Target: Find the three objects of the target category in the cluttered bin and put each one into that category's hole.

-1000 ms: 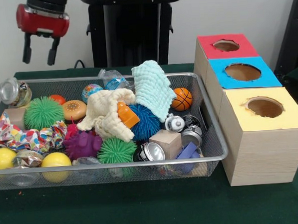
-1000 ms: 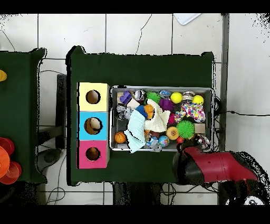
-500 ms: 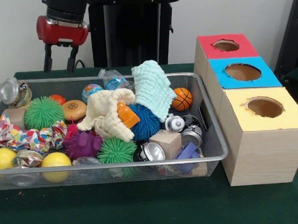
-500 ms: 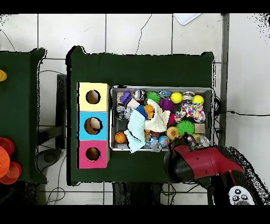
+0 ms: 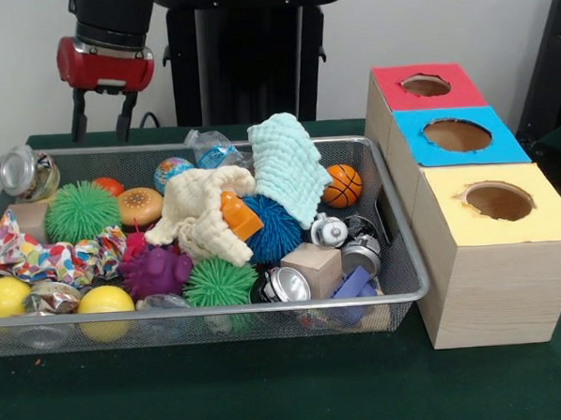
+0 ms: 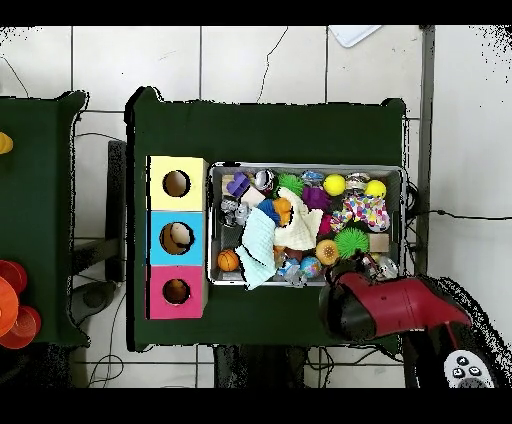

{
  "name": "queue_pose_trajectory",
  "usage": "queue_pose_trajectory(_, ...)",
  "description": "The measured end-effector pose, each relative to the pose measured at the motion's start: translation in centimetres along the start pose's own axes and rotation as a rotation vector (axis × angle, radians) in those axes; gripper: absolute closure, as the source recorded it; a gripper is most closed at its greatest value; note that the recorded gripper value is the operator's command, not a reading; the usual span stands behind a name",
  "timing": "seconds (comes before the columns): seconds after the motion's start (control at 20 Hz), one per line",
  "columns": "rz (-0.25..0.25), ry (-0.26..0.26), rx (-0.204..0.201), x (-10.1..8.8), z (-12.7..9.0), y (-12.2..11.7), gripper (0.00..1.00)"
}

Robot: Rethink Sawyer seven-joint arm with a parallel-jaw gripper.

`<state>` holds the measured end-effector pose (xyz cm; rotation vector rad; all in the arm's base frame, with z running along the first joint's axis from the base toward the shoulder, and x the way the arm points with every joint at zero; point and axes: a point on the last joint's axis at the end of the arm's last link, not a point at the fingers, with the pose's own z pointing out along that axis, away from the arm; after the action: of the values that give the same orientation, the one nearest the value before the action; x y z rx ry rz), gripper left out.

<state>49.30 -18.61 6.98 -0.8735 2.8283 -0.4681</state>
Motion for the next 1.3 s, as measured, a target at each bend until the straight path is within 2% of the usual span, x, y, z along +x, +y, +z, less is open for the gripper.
queue_pose_trajectory(0.25,0.034,-0.020,0.006,0.3,0.5,-1.7,0.00)
queue_pose_trajectory(0.55,0.042,-0.033,0.010,-0.4,0.6,-2.6,0.00)
queue_pose_trajectory(1.0,0.045,-0.009,0.014,-1.3,-0.6,-3.8,0.00)
queue_pose_trajectory(1.3,0.045,-0.003,0.009,-1.6,-0.3,-3.9,0.00)
